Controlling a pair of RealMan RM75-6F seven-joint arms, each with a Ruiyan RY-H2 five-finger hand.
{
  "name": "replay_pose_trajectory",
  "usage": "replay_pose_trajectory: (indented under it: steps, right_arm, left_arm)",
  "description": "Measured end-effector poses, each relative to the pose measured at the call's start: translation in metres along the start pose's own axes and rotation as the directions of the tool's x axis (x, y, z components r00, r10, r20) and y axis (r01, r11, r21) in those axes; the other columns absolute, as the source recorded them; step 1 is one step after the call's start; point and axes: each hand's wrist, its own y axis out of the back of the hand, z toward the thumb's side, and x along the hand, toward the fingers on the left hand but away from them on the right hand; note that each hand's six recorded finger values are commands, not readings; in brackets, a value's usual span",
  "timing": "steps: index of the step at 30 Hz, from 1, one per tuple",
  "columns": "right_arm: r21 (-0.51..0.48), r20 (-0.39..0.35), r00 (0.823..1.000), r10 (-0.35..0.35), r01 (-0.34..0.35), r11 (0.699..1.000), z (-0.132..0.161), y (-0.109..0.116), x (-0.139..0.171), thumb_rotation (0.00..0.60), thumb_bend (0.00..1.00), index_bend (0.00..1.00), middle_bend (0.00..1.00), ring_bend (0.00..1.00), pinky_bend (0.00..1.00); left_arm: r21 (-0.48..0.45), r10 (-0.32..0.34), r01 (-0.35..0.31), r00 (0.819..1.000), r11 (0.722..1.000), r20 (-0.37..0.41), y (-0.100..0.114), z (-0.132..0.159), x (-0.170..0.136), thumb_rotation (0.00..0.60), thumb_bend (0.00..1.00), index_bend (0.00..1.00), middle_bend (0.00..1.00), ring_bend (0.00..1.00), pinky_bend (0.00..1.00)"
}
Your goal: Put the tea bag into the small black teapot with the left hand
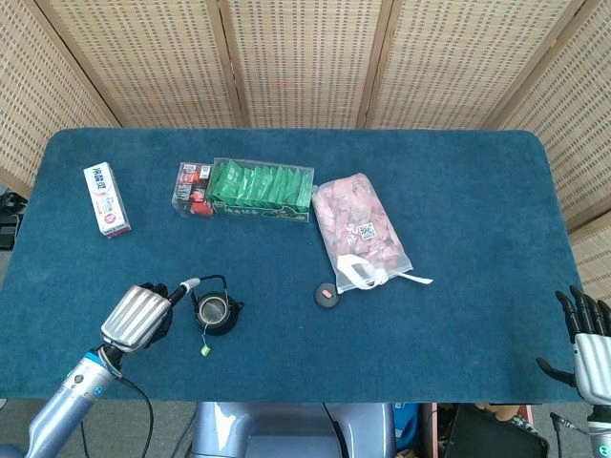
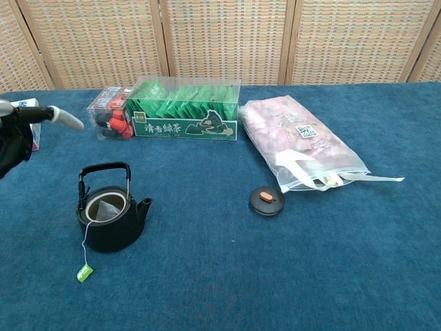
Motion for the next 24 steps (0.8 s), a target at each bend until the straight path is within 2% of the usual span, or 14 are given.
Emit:
replay_pose_trajectory:
  steps: [6, 10, 17, 24]
  right_arm:
    - [-0.002, -0.022, 1.000, -0.006, 0.006, 1.000, 0.005, 0.000, -0.002, 0.600, 0.05, 0.03, 0.08, 0.00, 0.00]
    - [-0.004, -0.041, 0.999, -0.010, 0.010, 1.000, 0.010, 0.000, -0.003, 0.600, 0.05, 0.03, 0.08, 0.00, 0.00]
    - [-0.004, -0.080, 0.997, -0.009, 0.008, 1.000, 0.021, -0.001, -0.005, 0.600, 0.05, 0.03, 0.08, 0.00, 0.00]
    - [-0.006, -0.128, 0.992, -0.008, 0.007, 1.000, 0.036, -0.002, -0.005, 0.600, 0.05, 0.03, 0.08, 0.00, 0.00]
  left_arm:
    - [-0.058, 0.155, -0.160, 0.985, 0.985, -0.077, 0.005, -0.023, -0.022, 0.600, 0.65, 0.13, 0.07, 0.02, 0.00]
    - [-0.095, 0.188, -0.202, 0.973, 0.975, -0.135, -0.001, -0.037, -0.037, 0.600, 0.63, 0.13, 0.00, 0.00, 0.00]
    - [-0.120, 0.211, -0.248, 0.943, 0.961, -0.258, -0.007, -0.063, -0.071, 0.600, 0.63, 0.13, 0.00, 0.00, 0.00]
    - [-0.108, 0.185, -0.234, 0.923, 0.966, -0.339, -0.018, -0.082, -0.100, 0.600, 0.63, 0.13, 0.00, 0.00, 0.00]
